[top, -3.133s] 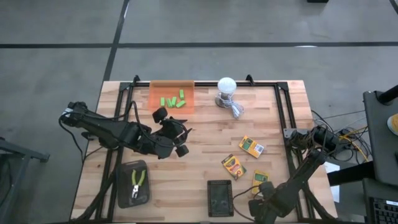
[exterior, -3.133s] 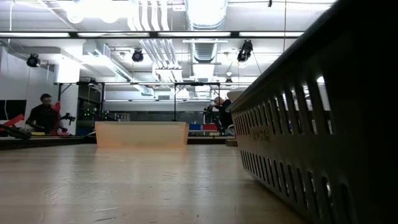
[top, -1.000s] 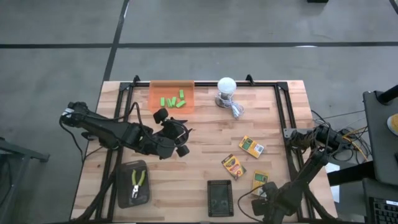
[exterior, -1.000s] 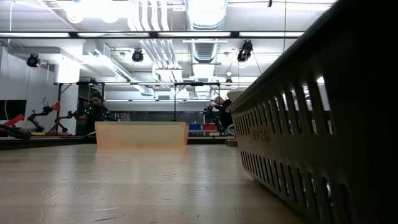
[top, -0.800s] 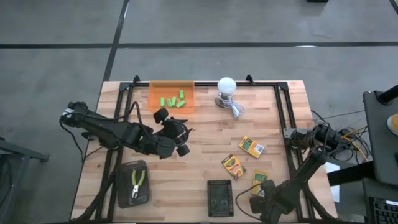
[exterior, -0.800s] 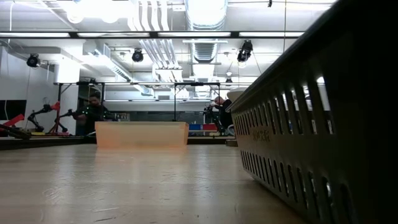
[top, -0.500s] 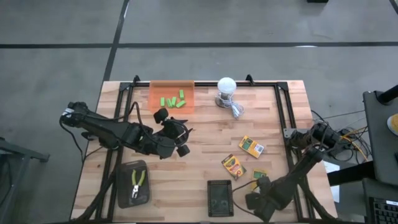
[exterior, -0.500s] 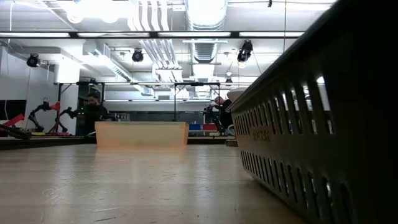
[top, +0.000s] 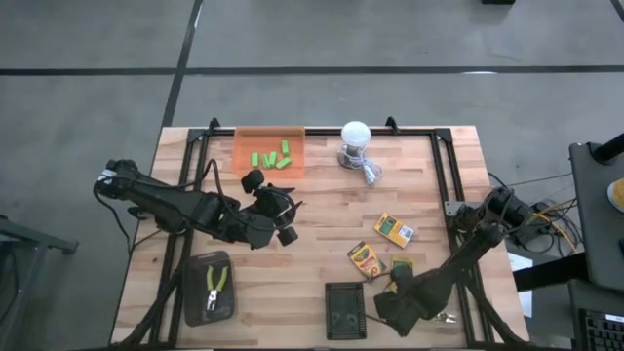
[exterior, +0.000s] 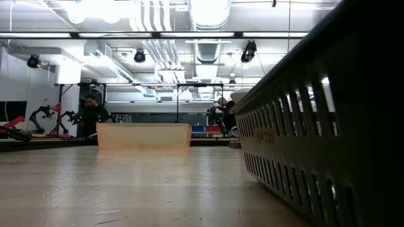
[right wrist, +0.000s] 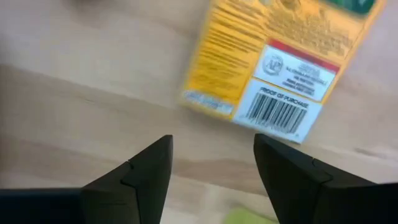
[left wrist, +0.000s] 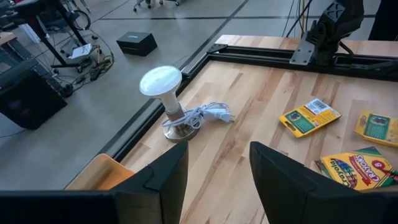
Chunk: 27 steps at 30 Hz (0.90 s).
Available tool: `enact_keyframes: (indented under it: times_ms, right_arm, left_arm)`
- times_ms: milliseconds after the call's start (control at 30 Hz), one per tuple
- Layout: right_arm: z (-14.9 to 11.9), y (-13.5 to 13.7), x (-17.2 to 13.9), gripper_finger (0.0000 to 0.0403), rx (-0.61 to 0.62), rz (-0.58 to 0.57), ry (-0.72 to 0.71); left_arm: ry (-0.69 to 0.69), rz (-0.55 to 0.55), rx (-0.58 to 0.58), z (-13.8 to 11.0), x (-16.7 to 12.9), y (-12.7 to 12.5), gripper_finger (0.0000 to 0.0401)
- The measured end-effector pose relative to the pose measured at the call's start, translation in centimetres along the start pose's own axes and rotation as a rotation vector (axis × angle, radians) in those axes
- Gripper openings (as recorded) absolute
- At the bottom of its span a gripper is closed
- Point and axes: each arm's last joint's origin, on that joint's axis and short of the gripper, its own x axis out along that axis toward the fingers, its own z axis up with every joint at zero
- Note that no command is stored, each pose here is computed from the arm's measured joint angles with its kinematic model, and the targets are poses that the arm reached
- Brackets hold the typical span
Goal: Pick & Place School Supplies
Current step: Put the green hole puncher into the left black bin
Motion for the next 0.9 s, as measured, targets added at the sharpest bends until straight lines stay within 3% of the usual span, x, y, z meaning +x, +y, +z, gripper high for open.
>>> enact_keyframes:
  times_ms: [67, 300, 600, 900]
  right_arm:
    - [0.1, 0.1, -1.5, 0.0221, -0.009, 0.019, -0.027]
    - [0.3, -0.8, -3.9, 0.0221, -0.121, -0.119, -0.091]
    - [-0.4, -0.8, -4.0, 0.0221, -0.344, -0.105, -0.029]
    - [-2.6, -2.6, -3.9, 0.0221, -0.445, -0.121, -0.007]
  left_arm:
    - [0.000, 0.000, -0.001, 0.0, 0.0, 0.0, 0.0177]
    - [-0.007, -0.003, -0.009, 0.1, 0.0, 0.0, 0.0177]
    - [-0.011, -0.004, -0.014, 0.1, 0.0, -0.1, 0.0177]
    - [-0.023, -0.009, -0.033, 0.3, 0.0, -0.1, 0.0177]
